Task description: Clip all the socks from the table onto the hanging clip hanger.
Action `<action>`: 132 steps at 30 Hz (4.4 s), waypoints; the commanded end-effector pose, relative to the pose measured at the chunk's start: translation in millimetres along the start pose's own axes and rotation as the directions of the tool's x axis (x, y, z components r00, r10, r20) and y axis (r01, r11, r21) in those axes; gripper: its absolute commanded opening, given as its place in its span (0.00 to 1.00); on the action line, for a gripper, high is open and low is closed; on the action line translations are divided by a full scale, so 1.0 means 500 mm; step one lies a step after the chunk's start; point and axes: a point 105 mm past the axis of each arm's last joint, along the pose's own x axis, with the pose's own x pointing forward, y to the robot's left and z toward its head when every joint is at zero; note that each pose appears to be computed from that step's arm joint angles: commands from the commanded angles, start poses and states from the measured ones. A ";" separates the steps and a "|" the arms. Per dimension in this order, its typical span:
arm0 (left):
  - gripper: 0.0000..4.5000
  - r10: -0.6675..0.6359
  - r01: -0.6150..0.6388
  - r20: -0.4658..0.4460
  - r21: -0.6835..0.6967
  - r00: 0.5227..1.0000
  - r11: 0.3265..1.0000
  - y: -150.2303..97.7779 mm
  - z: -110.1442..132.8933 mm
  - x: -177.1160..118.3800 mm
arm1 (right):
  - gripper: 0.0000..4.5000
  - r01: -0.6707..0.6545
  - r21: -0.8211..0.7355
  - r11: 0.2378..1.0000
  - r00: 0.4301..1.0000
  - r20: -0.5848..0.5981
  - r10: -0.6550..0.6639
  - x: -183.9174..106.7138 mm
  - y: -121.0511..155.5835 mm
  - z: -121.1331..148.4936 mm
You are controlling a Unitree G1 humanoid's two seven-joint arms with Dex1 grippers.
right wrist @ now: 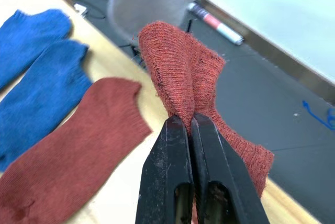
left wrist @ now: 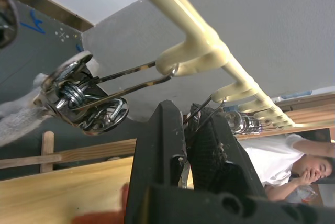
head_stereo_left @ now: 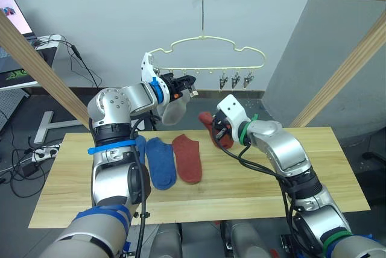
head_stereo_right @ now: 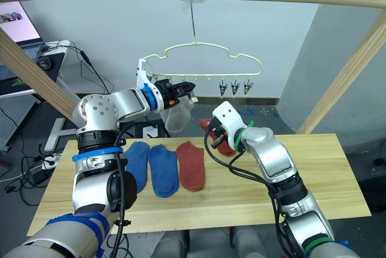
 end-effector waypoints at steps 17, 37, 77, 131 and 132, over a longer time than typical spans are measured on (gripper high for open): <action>0.04 -0.003 0.002 0.022 0.016 1.000 1.000 -0.007 0.009 0.000 | 0.01 0.005 -0.043 0.999 0.993 0.119 0.000 0.002 -0.017 0.097; 0.04 0.002 -0.003 0.035 0.014 0.999 1.000 -0.004 0.008 -0.003 | 0.01 -0.044 -0.082 0.996 0.984 0.171 0.058 0.015 0.007 0.152; 0.67 -0.261 0.262 -0.090 0.599 0.961 0.757 -0.084 -0.037 -0.128 | 0.53 0.046 0.057 0.997 0.988 0.147 -0.054 -0.050 -0.015 0.078; 0.67 -0.355 0.364 -0.208 0.810 0.911 0.459 -0.094 0.066 -0.167 | 0.51 0.361 0.473 0.804 0.824 0.242 -0.512 -0.054 -0.092 0.153; 0.67 -0.355 0.367 -0.213 0.812 0.910 0.454 -0.093 0.063 -0.167 | 0.51 0.359 0.470 0.806 0.823 0.249 -0.511 -0.052 -0.095 0.159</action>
